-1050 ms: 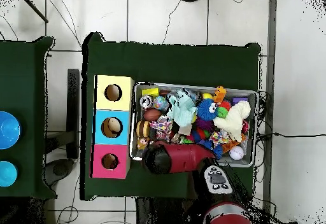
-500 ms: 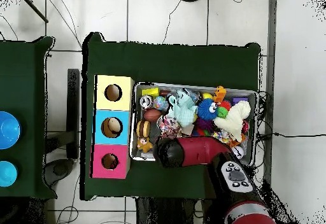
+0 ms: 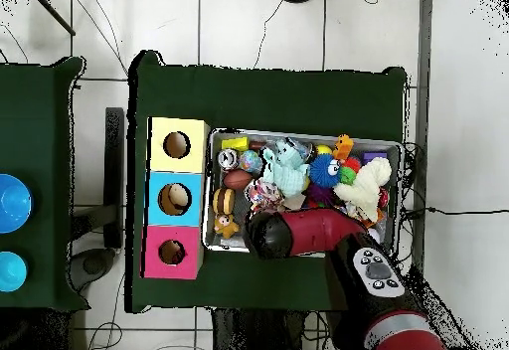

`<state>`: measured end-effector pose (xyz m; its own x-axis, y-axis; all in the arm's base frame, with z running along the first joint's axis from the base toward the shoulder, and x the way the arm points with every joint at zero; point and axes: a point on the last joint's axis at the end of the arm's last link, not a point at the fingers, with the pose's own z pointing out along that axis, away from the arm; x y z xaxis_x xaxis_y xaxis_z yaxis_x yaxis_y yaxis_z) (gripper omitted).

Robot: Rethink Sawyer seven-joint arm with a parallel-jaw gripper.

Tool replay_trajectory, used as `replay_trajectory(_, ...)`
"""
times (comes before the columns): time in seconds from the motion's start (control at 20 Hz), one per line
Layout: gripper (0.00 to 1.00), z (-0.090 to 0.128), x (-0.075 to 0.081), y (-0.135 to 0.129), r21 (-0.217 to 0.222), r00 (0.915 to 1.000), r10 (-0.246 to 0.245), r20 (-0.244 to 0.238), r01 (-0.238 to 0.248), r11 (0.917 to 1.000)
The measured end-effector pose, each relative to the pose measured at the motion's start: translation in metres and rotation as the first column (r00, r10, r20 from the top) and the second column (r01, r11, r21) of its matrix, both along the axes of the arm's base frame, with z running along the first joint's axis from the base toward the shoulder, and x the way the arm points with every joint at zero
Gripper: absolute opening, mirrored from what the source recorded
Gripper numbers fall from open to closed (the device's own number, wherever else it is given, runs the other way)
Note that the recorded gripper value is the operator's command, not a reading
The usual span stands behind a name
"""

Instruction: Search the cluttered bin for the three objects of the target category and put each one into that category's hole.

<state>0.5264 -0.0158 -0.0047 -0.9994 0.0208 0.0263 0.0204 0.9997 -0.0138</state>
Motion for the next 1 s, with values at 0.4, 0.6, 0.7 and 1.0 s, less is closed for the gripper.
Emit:
replay_trajectory(0.4,0.0,0.004,0.004,-0.01,0.028,0.9993,0.01,-0.035,-0.009,0.9996)
replay_trajectory(0.6,0.0,0.008,0.008,-0.018,0.045,0.9985,-0.002,-0.055,0.005,0.999)
replay_trajectory(0.7,0.0,0.009,0.01,-0.024,0.052,0.9981,-0.006,-0.062,0.009,0.9986)
replay_trajectory(1.0,0.0,0.011,0.018,-0.041,0.066,0.9983,0.002,-0.058,0.002,0.9978)
